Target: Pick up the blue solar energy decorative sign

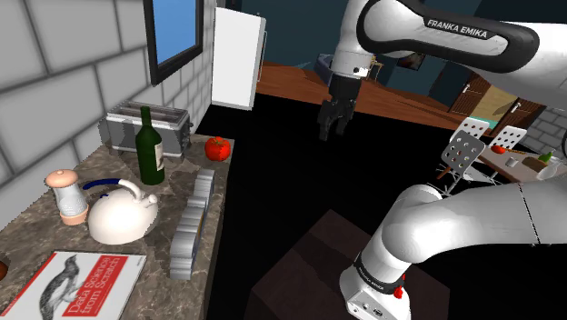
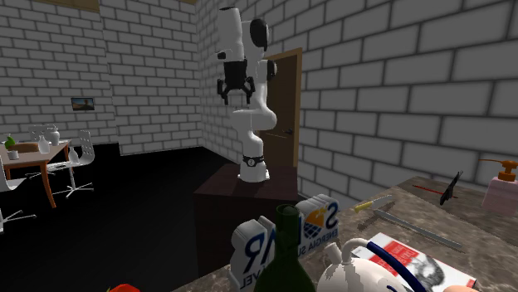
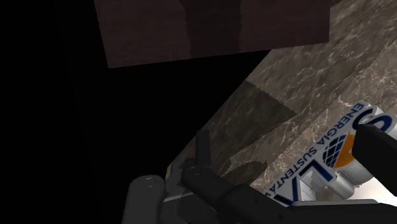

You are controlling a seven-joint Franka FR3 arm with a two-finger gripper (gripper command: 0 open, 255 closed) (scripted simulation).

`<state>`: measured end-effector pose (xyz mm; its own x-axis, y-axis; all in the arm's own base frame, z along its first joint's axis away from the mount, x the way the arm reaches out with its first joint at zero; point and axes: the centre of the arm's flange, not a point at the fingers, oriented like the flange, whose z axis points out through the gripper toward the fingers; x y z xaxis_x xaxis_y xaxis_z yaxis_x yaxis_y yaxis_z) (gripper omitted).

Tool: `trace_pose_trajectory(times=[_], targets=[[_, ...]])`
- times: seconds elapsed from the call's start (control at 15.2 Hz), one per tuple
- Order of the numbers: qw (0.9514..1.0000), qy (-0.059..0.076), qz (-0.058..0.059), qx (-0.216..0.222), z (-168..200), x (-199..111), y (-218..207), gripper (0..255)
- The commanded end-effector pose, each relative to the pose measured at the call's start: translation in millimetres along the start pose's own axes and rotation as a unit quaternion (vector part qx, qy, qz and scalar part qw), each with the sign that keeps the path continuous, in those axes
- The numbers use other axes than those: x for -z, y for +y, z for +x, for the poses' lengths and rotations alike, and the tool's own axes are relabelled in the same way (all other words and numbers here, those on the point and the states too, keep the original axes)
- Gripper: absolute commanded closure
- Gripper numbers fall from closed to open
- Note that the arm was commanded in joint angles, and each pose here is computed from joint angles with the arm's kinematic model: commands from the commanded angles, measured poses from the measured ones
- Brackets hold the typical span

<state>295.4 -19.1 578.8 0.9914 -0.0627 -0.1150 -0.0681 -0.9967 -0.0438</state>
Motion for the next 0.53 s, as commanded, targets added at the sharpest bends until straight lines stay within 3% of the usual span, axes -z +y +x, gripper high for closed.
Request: trace_pose_trajectory(times=[0.0,0.46], targets=[[1.0000,0.000,0.000,0.000,0,0,0,0],[0.9973,0.009,0.007,-0.073,37,-56,-60,0]])
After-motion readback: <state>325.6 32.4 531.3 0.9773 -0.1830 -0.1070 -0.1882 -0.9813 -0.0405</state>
